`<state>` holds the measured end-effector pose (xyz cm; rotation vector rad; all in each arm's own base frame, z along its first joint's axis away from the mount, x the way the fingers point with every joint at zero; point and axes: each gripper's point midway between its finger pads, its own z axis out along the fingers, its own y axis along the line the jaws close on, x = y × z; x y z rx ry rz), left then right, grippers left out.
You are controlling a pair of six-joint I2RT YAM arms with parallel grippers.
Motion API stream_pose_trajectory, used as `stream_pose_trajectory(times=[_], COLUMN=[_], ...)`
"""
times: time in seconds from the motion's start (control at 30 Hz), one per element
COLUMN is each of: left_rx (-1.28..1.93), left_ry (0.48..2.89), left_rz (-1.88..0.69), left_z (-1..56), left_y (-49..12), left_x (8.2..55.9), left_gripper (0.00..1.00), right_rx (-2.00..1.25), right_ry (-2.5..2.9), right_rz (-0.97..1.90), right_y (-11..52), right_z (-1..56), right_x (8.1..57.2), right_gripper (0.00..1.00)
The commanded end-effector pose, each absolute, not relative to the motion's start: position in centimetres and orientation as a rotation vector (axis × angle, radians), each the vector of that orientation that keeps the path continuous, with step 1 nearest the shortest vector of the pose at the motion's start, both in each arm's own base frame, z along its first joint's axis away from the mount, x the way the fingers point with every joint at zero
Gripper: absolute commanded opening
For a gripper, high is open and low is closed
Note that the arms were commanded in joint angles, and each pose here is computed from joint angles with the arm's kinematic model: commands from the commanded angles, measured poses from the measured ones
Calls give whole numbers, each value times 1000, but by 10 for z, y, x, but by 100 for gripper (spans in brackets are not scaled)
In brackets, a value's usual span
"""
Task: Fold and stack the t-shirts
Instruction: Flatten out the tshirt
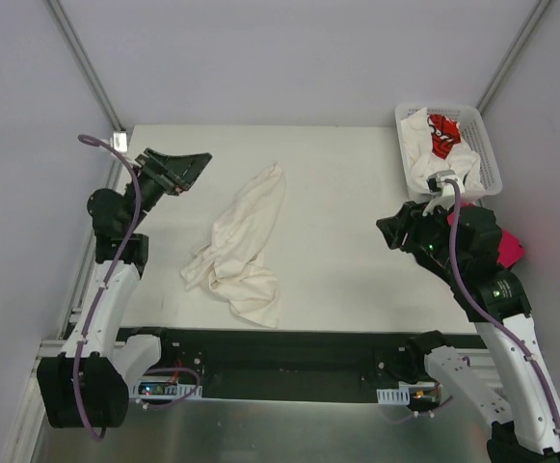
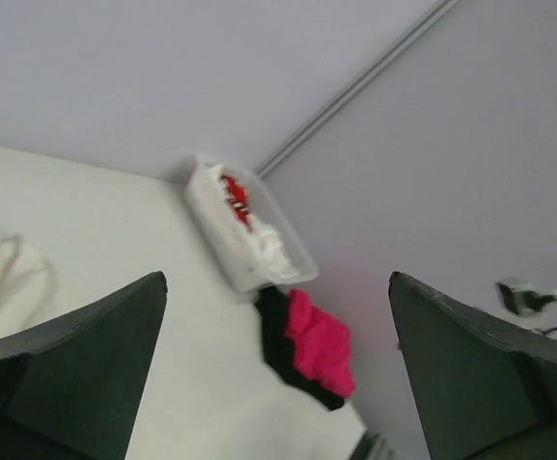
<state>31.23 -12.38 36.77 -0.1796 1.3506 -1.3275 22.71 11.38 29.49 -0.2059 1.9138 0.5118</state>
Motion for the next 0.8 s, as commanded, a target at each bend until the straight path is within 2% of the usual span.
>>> stream_pose_trajectory(times=[0.0, 0.03, 0.2, 0.43, 0.5, 0.63, 0.77], left_rx=[-69, -64, -125, -255, -299, -419, -345], left_ry=[1600, 1631, 2028, 2479, 2553, 2670, 2727], left_rz=[-981, -925, -743, -734, -737, -692, -665], left_z=[362, 365, 288, 173, 155, 122, 114], left_y=[-116, -111, -92, -91, -92, -86, -96], left_x=[321, 328, 341, 340, 336, 333, 325], left_gripper=[99, 99, 99, 88, 81, 79, 71], right_rx=[-191, -192, -193, -189, -189, -190, -191], right_ry=[1860, 1864, 1864, 1861, 1859, 1857, 1867], right_rz=[501, 507, 526, 521, 517, 503, 489], right_y=[110, 111, 115, 113, 112, 111, 110], right_z=[314, 313, 312, 312, 312, 311, 308], right_x=[229, 229, 230, 229, 229, 230, 232], right_gripper=[50, 50, 50, 51, 51, 51, 51])
